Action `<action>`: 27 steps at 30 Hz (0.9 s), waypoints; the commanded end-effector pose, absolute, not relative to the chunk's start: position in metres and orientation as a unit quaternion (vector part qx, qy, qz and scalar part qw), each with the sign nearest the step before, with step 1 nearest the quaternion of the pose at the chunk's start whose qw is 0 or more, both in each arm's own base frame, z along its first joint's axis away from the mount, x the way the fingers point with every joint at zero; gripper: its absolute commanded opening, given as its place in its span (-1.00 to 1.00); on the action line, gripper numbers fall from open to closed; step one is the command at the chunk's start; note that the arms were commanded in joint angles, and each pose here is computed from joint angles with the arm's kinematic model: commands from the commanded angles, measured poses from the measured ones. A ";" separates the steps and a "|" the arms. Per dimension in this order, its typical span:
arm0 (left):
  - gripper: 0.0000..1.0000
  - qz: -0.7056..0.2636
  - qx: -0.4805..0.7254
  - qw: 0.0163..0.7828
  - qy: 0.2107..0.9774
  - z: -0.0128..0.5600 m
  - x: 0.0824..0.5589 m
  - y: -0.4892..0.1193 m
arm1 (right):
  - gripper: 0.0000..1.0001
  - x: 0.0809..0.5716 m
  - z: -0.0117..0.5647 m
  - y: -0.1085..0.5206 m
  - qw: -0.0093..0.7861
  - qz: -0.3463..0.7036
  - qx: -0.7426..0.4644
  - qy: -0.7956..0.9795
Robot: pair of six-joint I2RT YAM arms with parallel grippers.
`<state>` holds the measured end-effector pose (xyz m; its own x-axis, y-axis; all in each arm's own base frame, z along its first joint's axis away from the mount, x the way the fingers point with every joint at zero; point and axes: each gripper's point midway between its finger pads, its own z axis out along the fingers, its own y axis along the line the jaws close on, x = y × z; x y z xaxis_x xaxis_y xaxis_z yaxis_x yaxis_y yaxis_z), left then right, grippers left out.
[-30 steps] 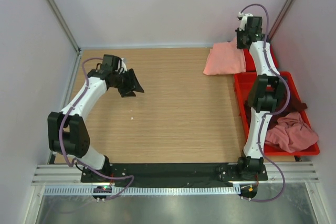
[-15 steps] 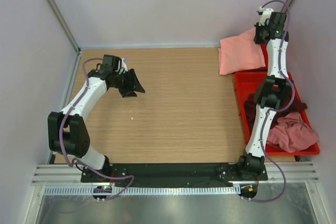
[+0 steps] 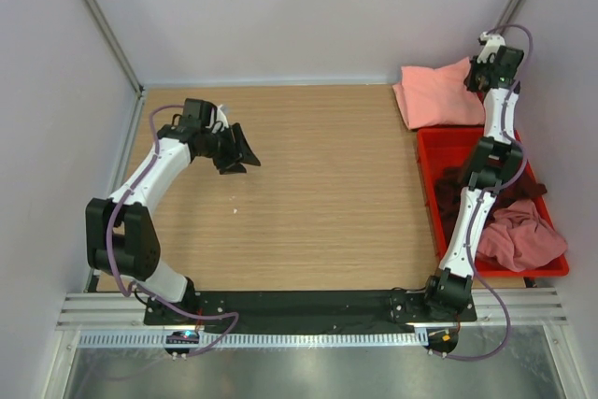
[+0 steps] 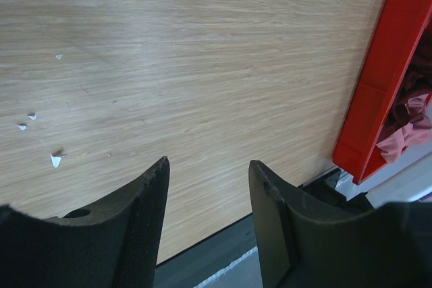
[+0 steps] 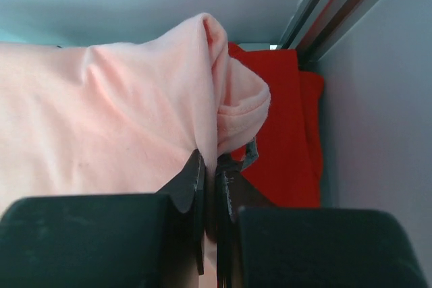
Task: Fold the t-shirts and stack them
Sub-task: Neatly place the folded tshirt to the corner
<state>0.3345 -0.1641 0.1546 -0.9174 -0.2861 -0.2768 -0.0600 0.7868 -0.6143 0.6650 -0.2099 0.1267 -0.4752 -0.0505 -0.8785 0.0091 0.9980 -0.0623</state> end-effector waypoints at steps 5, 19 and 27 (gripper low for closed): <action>0.04 -0.328 -0.090 0.186 0.922 0.158 0.339 -0.168 | -0.98 0.693 0.170 -0.240 0.606 -0.058 0.005 0.793; 0.04 -0.329 -0.091 0.188 0.921 0.159 0.339 -0.168 | -0.98 0.671 0.211 -0.260 0.615 -0.083 0.035 0.784; 0.03 -0.330 -0.091 0.183 0.921 0.156 0.339 -0.168 | -0.98 0.669 0.217 -0.276 0.623 -0.108 0.064 0.772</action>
